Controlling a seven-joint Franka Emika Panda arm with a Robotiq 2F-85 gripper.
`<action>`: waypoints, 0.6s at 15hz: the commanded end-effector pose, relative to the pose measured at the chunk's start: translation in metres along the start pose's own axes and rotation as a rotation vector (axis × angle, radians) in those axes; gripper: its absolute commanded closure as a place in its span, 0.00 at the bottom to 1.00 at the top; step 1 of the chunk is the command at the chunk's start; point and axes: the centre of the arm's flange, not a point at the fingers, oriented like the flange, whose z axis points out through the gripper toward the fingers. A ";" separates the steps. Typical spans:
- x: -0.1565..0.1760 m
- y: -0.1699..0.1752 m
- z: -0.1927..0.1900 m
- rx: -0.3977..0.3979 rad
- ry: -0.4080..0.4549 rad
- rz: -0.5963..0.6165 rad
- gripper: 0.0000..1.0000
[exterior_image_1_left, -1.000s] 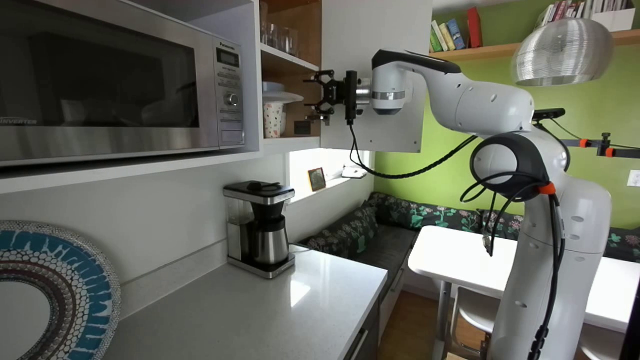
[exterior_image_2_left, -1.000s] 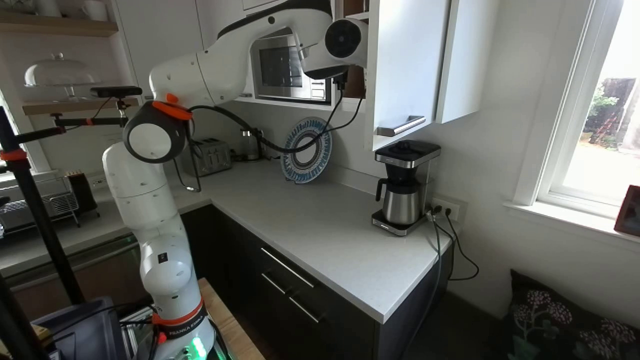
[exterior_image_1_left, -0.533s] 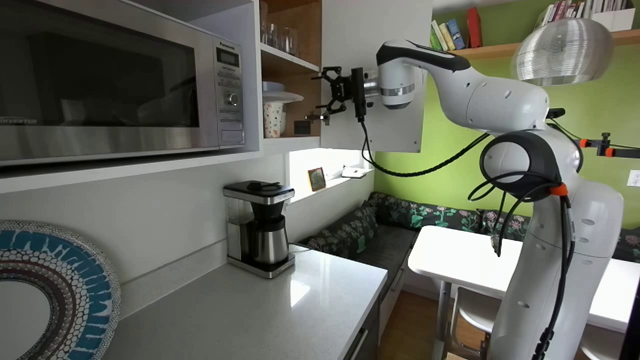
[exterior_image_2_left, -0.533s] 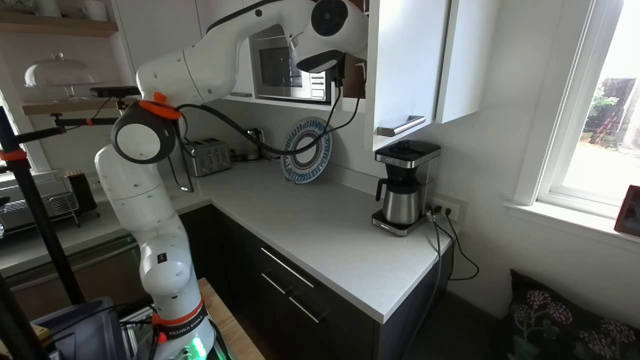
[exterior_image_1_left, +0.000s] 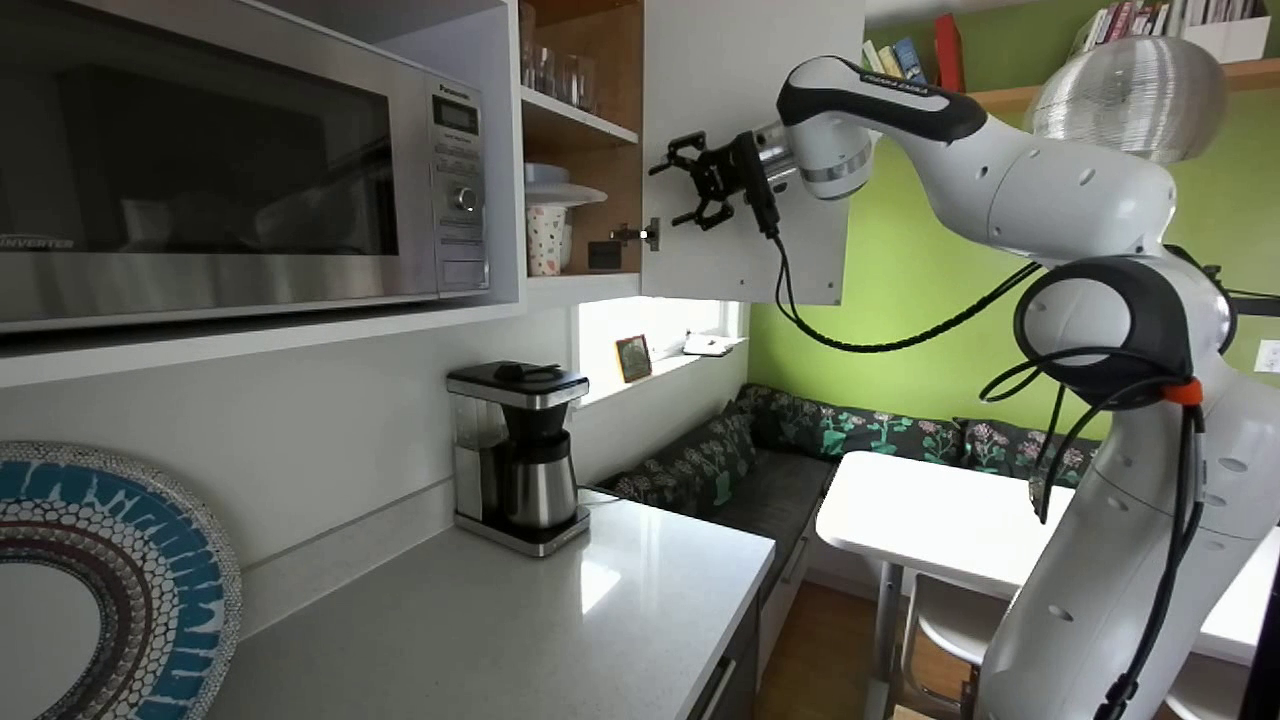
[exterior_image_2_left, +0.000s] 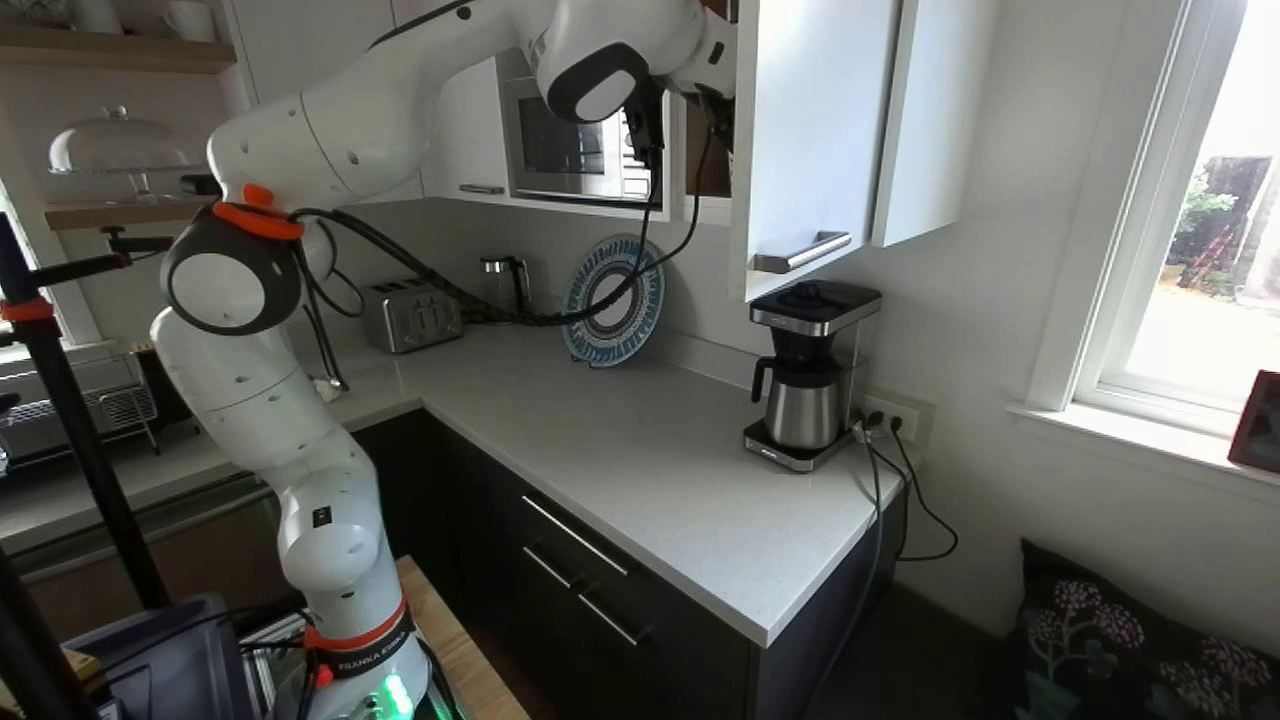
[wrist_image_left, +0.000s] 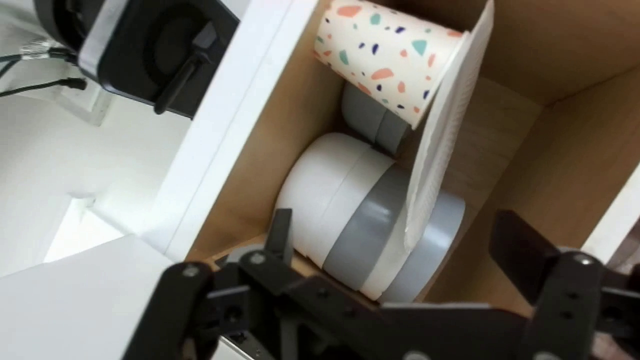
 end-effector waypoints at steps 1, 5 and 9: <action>-0.035 0.007 -0.033 -0.120 -0.087 -0.141 0.00; -0.056 0.001 -0.072 -0.217 -0.217 -0.300 0.00; -0.055 -0.006 -0.084 -0.236 -0.244 -0.358 0.00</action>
